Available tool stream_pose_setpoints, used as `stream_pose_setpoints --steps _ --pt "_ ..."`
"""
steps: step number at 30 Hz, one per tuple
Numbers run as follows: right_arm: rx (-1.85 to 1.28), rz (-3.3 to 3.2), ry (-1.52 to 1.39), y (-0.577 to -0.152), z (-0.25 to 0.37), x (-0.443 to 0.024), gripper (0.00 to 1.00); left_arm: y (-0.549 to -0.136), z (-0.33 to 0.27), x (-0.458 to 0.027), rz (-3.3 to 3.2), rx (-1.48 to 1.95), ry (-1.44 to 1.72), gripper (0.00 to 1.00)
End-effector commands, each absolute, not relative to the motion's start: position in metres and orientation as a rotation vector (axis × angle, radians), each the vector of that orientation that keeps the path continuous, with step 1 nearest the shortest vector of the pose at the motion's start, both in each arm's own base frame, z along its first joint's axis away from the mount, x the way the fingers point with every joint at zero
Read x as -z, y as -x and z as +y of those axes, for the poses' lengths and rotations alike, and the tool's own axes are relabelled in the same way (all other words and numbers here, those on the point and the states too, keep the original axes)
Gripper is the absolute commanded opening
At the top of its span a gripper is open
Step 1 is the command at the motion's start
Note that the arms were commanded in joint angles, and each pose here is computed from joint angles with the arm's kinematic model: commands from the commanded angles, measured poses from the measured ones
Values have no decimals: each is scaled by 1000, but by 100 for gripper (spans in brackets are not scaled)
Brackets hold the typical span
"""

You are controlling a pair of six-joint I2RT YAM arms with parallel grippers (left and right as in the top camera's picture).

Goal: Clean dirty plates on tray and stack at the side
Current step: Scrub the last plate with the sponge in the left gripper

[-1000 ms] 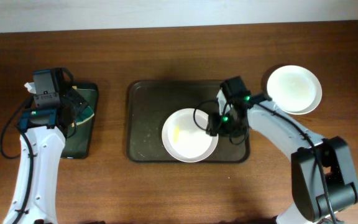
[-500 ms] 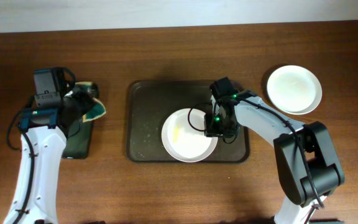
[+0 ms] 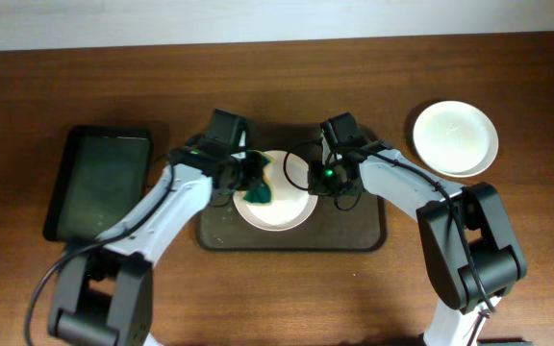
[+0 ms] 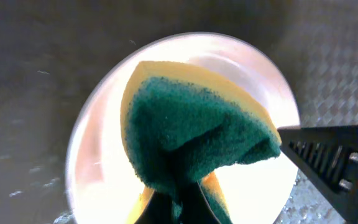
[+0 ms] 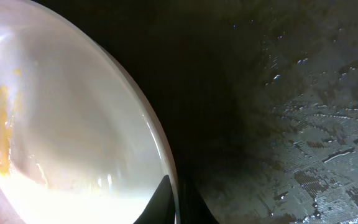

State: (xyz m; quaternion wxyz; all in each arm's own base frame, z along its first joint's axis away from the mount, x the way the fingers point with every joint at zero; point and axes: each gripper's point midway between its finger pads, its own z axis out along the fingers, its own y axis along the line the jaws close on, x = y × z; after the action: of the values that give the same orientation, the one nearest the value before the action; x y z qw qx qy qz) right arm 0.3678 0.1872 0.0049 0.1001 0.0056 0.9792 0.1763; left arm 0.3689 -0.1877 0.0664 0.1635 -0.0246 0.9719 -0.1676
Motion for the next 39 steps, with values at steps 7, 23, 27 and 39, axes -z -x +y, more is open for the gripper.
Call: stream_pose_setpoints --steps 7,23,27,39 --pt "-457 2953 -37 -355 180 16 4 -379 -208 -14 2790 399 34 0" --pt "-362 2965 -53 -350 167 26 4 -397 -184 -75 2780 148 81 0" --pt "-364 2963 -53 -350 167 26 4 -376 -210 -51 2856 381 34 0" --pt "-360 2952 14 -355 169 16 4 -393 -72 -98 2494 -631 296 0"
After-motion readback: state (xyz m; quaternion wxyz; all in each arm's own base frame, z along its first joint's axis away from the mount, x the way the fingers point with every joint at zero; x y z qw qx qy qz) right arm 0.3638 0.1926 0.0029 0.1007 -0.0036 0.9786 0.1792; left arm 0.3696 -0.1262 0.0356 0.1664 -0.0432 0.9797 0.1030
